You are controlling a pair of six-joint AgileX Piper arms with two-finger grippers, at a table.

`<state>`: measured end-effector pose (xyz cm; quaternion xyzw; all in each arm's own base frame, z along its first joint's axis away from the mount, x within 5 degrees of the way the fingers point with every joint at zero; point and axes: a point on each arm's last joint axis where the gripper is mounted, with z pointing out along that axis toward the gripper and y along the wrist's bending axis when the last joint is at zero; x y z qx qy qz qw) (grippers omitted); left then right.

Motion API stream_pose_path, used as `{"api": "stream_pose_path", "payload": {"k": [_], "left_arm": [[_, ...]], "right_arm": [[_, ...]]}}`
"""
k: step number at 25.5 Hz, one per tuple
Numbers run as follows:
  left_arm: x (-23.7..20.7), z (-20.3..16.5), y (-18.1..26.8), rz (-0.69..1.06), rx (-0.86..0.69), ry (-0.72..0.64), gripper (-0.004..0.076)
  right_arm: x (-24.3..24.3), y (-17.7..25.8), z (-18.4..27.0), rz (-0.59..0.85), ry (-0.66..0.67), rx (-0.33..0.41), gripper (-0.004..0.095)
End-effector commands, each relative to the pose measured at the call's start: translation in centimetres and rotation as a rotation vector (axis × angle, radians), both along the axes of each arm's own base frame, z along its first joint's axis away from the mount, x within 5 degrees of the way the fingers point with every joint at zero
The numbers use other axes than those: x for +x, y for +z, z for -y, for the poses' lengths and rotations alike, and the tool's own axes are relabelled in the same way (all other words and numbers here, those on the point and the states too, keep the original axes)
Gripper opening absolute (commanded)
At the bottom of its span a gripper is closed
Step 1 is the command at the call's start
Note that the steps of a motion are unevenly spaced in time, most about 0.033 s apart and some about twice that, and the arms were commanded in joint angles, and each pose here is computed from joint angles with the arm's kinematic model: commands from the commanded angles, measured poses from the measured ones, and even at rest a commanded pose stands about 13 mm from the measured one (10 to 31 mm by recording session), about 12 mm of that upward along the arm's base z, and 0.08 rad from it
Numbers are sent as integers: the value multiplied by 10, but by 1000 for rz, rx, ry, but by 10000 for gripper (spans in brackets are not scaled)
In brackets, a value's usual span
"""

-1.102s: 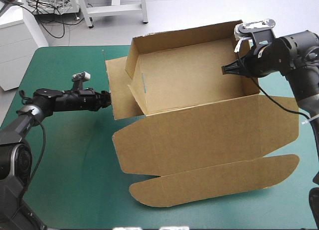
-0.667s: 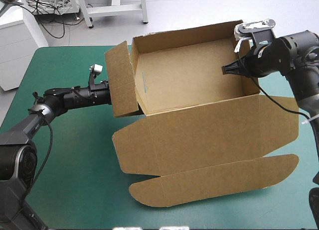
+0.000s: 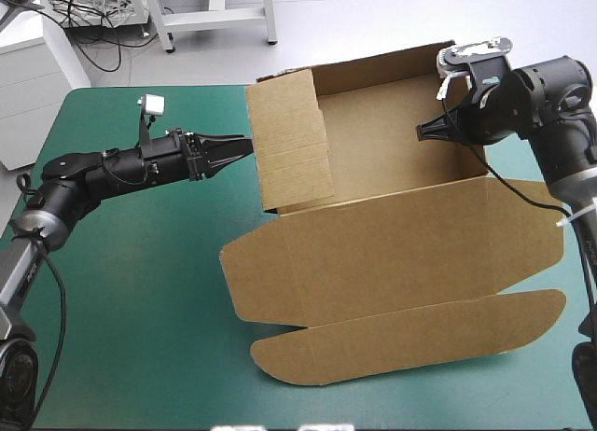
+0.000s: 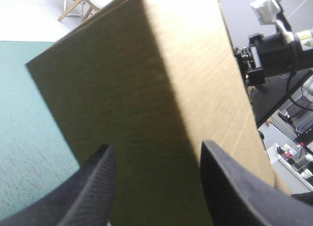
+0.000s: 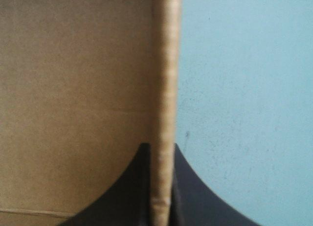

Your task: Fold the box

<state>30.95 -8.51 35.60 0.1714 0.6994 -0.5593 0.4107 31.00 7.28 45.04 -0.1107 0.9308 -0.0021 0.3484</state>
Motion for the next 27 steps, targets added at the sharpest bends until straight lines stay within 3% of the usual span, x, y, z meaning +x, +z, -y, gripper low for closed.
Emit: {"api": "stream_pose_path", "payload": {"k": [1, 7, 25, 27], "left_arm": [[-20, 2, 40, 106, -95, -16, 375], [-18, 0, 38, 23, -47, 62, 375], [-13, 38, 65, -66, 441, 346, 374], [-11, 38, 64, -80, 528, 417, 321]], "right_arm": [[-8, 13, 4, 39, -6, 8, -20], [-2, 7, -2, 18, 9, 34, -18], [-4, 9, -71, 139, 183, 135, -18], [-3, 7, -84, 155, 205, 160, -17]]}}
